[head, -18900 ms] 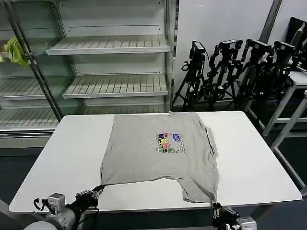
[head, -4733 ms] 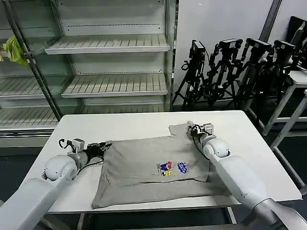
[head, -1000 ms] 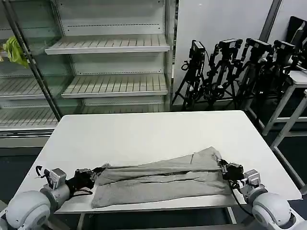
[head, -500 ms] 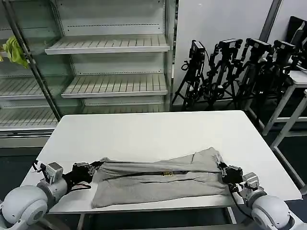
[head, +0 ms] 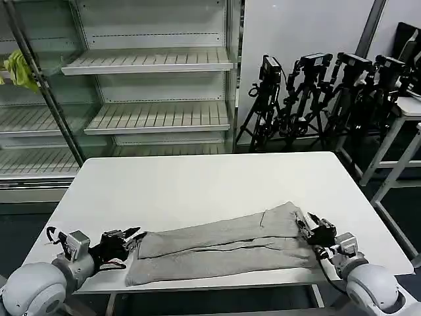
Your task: Fold and organize the clothes.
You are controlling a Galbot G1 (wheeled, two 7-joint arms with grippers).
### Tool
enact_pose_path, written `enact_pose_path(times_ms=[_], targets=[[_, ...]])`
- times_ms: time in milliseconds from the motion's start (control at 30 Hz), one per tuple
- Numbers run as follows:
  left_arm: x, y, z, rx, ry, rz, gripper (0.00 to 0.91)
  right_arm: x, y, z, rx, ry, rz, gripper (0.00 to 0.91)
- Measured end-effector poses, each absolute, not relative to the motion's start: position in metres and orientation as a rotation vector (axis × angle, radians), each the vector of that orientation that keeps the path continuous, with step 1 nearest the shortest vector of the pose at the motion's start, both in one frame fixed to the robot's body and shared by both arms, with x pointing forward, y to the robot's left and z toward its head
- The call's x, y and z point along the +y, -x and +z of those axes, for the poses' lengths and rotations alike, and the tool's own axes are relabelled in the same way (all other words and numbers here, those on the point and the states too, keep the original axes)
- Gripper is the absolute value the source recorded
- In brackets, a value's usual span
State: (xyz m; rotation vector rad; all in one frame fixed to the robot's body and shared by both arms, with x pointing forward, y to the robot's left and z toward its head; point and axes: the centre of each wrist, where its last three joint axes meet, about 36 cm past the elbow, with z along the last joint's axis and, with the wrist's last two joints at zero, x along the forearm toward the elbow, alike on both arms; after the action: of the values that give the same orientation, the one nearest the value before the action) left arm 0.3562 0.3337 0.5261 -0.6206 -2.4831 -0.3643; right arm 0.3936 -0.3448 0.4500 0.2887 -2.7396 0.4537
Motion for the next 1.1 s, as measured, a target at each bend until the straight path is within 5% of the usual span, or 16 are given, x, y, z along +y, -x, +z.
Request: enact_pose_path(times_ms=[400, 1100], targets=[[0.329, -0.347, 0.525, -2.484, 0.597, -0.298, 0.907, -0.357, -0.409, 0.487, -2.88, -0.197, 0.401, 0.907], [0.326, -0.331, 0.479, -2.442, 0.484, -0.046, 0.907, -0.355, -0.39, 0.54, -3.081, -0.129, 0.297, 0.907]])
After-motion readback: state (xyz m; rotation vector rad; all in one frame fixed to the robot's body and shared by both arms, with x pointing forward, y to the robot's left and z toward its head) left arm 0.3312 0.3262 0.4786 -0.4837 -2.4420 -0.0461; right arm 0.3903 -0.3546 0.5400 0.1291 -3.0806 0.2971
